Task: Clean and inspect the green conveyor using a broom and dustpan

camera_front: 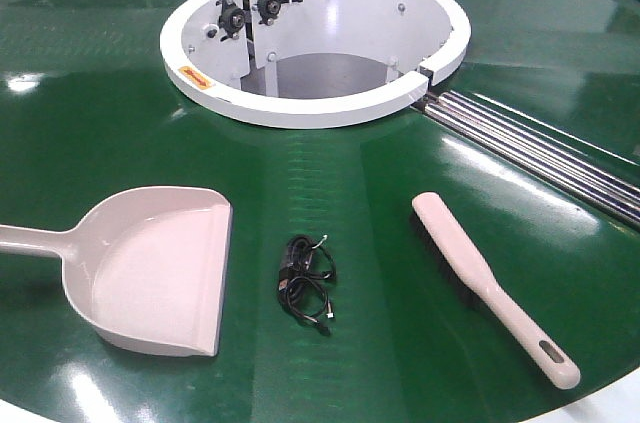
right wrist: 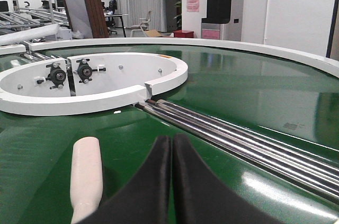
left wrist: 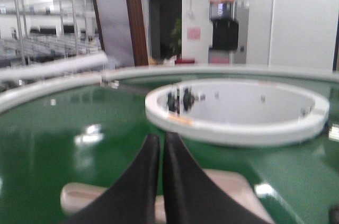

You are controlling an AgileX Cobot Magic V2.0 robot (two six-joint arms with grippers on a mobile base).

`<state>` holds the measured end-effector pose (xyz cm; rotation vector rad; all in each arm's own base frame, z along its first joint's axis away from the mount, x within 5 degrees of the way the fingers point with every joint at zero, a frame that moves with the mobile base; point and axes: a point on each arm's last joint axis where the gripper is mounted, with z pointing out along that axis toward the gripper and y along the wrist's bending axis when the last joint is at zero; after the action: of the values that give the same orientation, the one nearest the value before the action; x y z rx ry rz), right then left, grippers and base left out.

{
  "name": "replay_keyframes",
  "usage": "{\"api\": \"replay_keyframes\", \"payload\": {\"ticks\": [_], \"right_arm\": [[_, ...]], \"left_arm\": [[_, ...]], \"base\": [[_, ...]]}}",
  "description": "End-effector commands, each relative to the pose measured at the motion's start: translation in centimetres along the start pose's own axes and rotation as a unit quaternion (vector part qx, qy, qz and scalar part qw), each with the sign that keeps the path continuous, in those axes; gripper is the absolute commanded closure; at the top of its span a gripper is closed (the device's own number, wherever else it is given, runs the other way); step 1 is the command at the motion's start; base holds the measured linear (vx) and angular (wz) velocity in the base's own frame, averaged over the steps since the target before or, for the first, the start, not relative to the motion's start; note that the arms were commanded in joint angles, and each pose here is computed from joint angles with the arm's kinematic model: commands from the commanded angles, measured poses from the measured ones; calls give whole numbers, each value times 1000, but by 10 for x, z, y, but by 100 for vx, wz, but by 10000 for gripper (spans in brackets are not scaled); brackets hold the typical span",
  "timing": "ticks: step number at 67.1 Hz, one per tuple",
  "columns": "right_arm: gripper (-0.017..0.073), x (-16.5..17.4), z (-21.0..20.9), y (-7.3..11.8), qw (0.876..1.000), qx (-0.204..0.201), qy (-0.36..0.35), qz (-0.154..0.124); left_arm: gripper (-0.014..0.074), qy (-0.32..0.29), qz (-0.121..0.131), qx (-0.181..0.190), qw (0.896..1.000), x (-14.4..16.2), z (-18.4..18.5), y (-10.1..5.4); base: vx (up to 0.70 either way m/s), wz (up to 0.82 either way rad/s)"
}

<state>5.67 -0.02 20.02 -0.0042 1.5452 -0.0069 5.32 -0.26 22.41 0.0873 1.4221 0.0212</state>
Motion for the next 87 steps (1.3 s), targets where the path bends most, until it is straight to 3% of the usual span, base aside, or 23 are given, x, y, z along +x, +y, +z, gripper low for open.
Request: {"api": "replay_keyframes", "payload": {"ticks": [1,12,25,36,47,56,71,76,81,87], "right_arm": [[568,-6,-1,0,999,2,-39,-7],[568,-6,-1,0,999,2,-39,-7],[568,-6,-1,0,999,2,-39,-7],[568,-6,-1,0,999,2,-39,-7],[568,-6,-1,0,999,2,-40,-7],[568,-6,-1,0,999,2,-40,-7],[568,-6,-1,0,999,2,-40,-7],[568,-6,-1,0,999,2,-40,-7],[568,-6,-1,0,999,2,-40,-7],[568,-6,-1,0,999,2,-40,-7]], "left_arm": [[600,-74,-7,-5,997,-46,1,3],[600,48,-6,6,999,-85,27,6],[600,200,-7,19,980,-77,65,5],[600,255,-7,22,967,-61,82,3],[570,263,-4,23,964,-58,87,3],[443,259,25,20,965,-64,89,6],[90,247,28,20,969,-74,91,6],[17,248,27,20,968,-74,91,6],[-21,248,19,20,968,-74,91,6],[-15,249,-16,22,968,-74,91,4]], "base": [[0,0],[0,0],[0,0],[0,0],[0,0],[0,0],[0,0],[0,0],[0,0],[0,0]]}}
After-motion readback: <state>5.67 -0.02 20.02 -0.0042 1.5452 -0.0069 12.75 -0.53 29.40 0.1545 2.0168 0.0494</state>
